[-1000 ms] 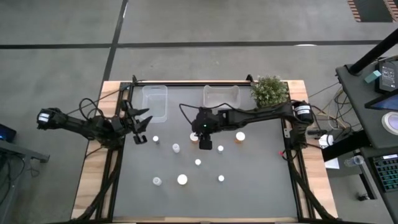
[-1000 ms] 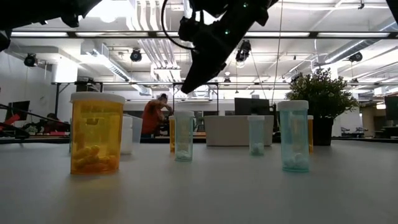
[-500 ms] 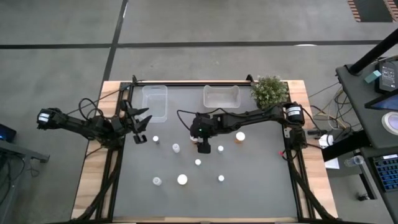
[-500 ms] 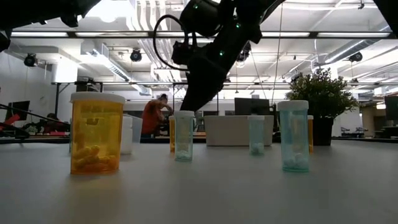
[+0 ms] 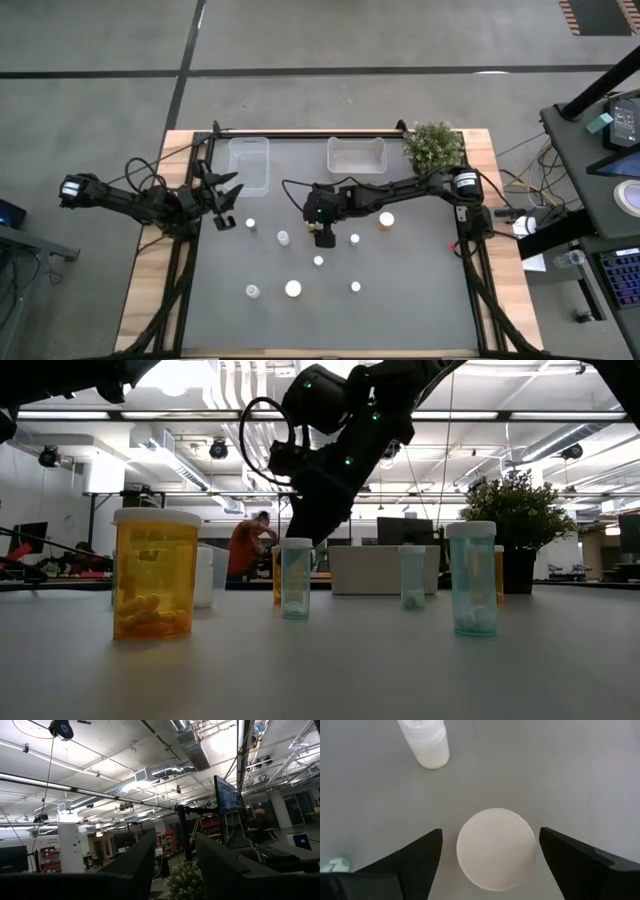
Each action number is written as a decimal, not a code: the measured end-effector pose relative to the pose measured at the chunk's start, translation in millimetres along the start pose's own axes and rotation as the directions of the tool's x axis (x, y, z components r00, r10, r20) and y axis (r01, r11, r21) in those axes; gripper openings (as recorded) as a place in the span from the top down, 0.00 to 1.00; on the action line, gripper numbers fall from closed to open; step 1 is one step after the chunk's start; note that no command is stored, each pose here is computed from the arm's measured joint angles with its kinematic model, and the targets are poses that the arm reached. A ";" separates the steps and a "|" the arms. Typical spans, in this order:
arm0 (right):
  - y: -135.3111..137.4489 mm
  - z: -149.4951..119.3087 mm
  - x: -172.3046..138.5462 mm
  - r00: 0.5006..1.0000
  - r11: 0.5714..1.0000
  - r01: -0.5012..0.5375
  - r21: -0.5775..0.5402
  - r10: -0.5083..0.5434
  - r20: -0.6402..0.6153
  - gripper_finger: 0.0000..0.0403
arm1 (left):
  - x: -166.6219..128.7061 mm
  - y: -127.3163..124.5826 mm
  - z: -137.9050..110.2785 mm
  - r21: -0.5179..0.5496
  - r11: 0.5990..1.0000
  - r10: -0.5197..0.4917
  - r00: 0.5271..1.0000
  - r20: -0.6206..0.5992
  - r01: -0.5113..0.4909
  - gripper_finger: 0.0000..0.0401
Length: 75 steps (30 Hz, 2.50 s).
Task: Pick and place medicine bottles into bin by pill shape (circle, oval)
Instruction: Put the top left orange capsule bottle into the gray bin
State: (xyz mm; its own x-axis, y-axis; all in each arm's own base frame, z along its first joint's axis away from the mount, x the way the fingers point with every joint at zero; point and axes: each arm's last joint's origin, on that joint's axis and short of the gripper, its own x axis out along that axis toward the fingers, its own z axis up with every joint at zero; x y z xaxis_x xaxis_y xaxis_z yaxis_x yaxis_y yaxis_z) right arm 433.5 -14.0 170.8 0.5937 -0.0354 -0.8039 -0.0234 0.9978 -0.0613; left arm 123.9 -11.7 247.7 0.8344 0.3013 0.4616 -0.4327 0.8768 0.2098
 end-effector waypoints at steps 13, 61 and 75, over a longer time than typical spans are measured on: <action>0.0 0.1 -0.3 1.000 1.000 0.000 0.002 0.000 0.000 0.31 | -0.1 -0.1 -0.1 0.000 1.000 0.000 1.000 0.000 0.000 0.68; -204.2 -41.9 -101.1 0.966 0.887 0.240 0.395 -0.257 -0.009 0.47 | -0.1 0.2 0.2 0.024 1.000 0.002 1.000 0.003 -0.002 0.68; -218.6 -61.1 -64.0 0.969 0.879 0.247 0.407 -0.235 -0.079 0.47 | 0.0 0.4 0.0 0.026 1.000 0.005 1.000 0.001 -0.005 0.68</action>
State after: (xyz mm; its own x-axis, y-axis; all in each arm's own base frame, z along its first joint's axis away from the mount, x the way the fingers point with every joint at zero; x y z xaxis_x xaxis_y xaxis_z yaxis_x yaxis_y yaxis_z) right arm 351.4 -233.2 199.5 0.5172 -0.2735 -0.8110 0.4535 0.8912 -0.0113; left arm 123.8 -11.4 247.8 0.8319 0.3053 0.4634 -0.4455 0.8654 0.2296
